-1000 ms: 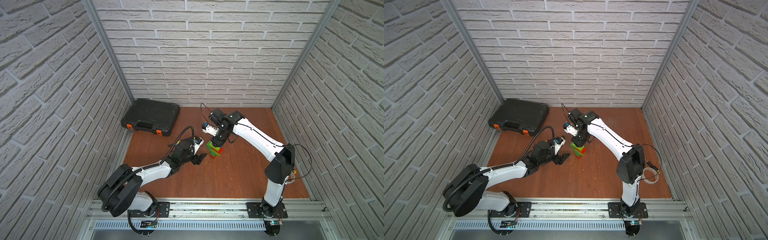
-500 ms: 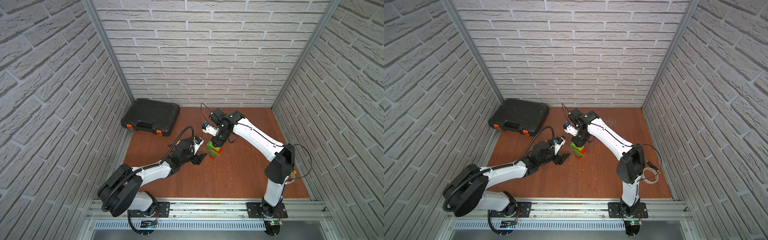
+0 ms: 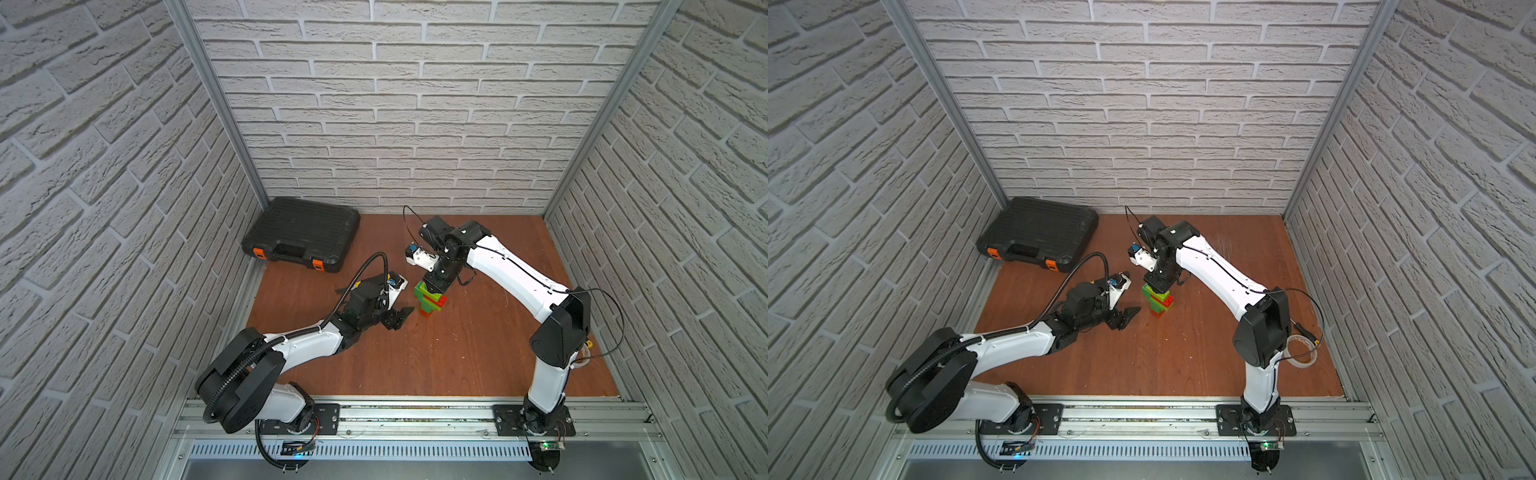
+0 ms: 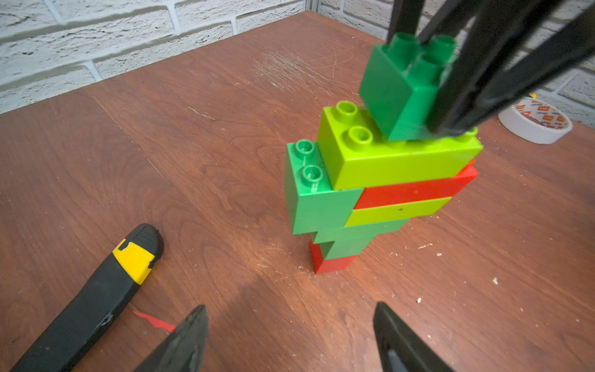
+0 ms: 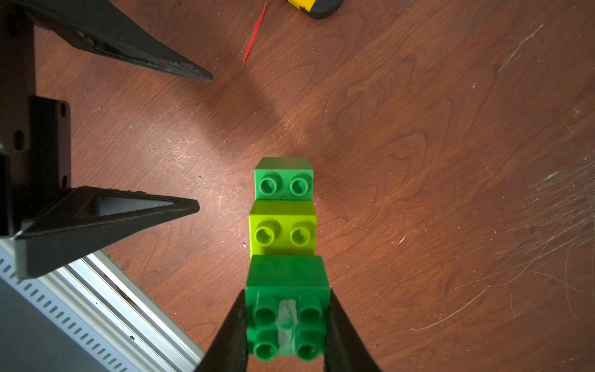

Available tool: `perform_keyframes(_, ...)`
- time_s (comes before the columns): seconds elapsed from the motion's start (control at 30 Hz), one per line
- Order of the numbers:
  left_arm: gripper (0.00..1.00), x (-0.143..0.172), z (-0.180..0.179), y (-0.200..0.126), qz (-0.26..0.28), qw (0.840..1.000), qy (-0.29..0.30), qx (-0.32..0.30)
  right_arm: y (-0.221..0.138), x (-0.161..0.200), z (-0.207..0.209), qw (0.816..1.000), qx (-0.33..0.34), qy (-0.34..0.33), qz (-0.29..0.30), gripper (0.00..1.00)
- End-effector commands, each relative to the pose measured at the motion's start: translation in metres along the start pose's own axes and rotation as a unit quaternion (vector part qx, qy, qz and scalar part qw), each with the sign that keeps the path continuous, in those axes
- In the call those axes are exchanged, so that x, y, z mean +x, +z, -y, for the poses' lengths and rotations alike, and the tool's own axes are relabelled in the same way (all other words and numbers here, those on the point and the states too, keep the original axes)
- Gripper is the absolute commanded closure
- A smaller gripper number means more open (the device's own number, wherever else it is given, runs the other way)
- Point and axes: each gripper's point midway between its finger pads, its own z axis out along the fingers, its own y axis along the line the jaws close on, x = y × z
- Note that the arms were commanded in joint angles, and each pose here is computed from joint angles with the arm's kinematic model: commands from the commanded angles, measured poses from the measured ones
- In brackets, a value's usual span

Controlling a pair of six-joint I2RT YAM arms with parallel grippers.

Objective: Assemble a spoon with lego
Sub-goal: Assemble the lego brick with the lego brick.

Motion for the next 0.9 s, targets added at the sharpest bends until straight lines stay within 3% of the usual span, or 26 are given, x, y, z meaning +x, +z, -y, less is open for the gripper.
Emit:
perform_keyframes(0.0, 0.20, -0.005, 0.000, 0.002, 0.011, 1.000, 0.000, -0.002, -0.017, 0.004, -0.003, 1.000, -0.004, -0.004, 0.017, 0.86)
perform_keyframes(0.27, 0.20, -0.005, 0.000, 0.003, 0.011, 1.000, -0.002, -0.002, -0.022, 0.004, -0.005, 1.000, -0.007, -0.006, 0.025, 0.86)
perform_keyframes(0.87, 0.20, -0.001, -0.001, -0.001, 0.008, 1.000, -0.004, -0.005, 0.001, 0.006, -0.005, 1.000, -0.016, -0.003, -0.007, 0.86)
